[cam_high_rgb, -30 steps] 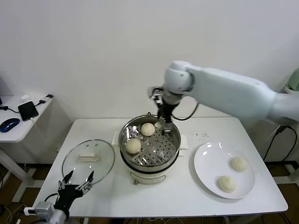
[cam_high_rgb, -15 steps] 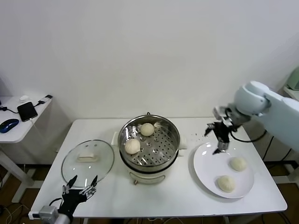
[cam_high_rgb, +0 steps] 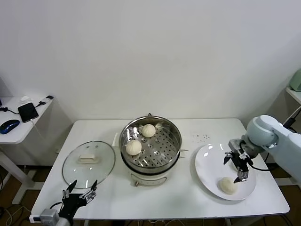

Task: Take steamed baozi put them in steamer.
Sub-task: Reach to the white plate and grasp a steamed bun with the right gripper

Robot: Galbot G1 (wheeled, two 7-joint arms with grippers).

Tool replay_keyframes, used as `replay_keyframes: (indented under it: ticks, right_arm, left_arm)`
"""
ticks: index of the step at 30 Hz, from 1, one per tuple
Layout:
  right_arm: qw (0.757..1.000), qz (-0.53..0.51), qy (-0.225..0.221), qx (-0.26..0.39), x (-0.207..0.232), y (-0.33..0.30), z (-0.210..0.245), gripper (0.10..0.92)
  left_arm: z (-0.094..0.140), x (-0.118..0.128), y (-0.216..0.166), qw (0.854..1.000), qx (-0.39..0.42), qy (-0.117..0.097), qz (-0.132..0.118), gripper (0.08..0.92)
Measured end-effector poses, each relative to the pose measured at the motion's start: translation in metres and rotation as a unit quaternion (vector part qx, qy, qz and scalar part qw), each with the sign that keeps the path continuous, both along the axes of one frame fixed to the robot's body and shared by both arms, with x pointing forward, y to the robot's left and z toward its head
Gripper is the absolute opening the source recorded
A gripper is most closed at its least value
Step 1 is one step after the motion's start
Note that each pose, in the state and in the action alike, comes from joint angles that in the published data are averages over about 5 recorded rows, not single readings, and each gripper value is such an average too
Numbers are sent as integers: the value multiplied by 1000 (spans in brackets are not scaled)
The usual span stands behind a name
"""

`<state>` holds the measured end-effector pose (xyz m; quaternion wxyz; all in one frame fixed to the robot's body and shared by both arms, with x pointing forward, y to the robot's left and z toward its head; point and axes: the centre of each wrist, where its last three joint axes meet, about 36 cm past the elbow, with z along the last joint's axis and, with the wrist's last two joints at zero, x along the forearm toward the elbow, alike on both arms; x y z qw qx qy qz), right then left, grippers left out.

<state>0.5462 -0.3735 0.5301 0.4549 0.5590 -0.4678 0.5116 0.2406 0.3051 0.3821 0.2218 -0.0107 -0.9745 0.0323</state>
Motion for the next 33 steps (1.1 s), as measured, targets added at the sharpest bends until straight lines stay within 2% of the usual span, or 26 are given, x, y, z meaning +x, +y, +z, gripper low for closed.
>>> replay_keyframes:
  ticks: [33]
  right_arm:
    - [1000, -29, 1, -8, -2, -8, -75, 823]
  left_arm:
    - [-13, 4, 7, 1000, -1, 9, 0, 823]
